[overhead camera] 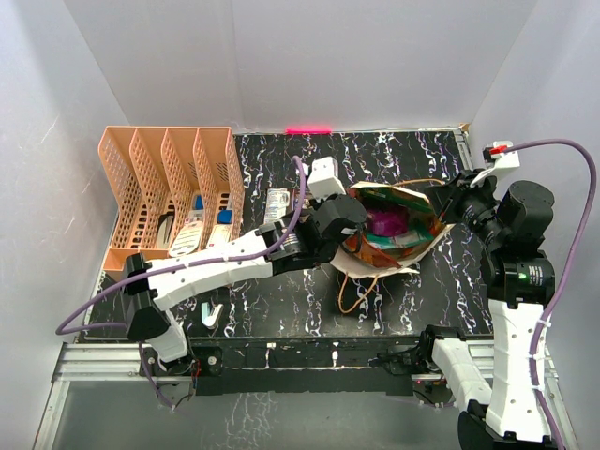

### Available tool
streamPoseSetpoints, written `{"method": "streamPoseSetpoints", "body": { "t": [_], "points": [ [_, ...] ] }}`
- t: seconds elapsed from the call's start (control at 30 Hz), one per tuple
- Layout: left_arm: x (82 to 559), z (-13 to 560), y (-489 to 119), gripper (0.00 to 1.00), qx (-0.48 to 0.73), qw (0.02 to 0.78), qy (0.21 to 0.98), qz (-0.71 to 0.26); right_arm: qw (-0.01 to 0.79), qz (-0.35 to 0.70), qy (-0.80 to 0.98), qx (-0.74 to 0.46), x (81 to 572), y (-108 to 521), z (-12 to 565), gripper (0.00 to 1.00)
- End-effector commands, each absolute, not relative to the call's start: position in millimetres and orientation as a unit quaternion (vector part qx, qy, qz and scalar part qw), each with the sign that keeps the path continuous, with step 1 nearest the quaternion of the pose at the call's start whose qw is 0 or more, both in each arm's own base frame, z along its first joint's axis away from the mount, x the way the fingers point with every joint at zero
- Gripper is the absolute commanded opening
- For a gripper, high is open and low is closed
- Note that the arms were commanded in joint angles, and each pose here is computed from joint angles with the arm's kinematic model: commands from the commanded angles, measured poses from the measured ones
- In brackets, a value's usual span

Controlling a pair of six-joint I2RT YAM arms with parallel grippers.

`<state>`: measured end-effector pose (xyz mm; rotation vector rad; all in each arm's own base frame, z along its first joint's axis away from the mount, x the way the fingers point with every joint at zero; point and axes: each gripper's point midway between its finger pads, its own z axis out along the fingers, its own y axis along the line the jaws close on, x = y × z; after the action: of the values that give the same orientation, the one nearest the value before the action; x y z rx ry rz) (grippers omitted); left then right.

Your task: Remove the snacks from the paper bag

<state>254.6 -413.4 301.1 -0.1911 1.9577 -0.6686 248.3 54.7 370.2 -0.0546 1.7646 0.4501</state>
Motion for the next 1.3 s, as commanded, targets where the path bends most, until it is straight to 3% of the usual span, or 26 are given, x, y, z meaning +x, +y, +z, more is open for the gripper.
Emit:
{"method": "streamPoseSetpoints", "body": {
  "t": [0.0, 0.23, 0.4, 0.6, 0.9, 1.27],
  "points": [
    [241.0, 388.4, -406.7, 0.00, -0.064, 0.522, 0.766, -0.371, 0.655, 0.184, 0.732, -0.020, 249.0, 50.7, 397.1, 0.08],
    [203.6, 467.4, -389.7, 0.00, 0.016, 0.529, 0.706, -0.470, 0.660, 0.172, 0.731, 0.008, 255.6, 41.7, 398.1, 0.08],
    [163.8, 516.9, -364.1, 0.00, 0.118, 0.564, 0.623, -0.530, 0.663, 0.181, 0.726, 0.022, 259.8, 41.3, 400.5, 0.08],
    [125.4, 537.9, -315.7, 0.00, 0.266, 0.611, 0.561, -0.491, 0.670, 0.174, 0.722, 0.028, 257.8, 38.3, 403.1, 0.08],
    [172.4, 482.3, -222.7, 0.00, 0.224, 0.635, 0.694, -0.253, 0.681, 0.164, 0.713, 0.022, 249.4, 37.1, 407.3, 0.08],
    [204.5, 389.5, -255.5, 0.00, 0.284, 0.585, 0.736, -0.189, 0.682, 0.151, 0.716, 0.019, 247.5, 34.0, 403.1, 0.08]
  ]
}}
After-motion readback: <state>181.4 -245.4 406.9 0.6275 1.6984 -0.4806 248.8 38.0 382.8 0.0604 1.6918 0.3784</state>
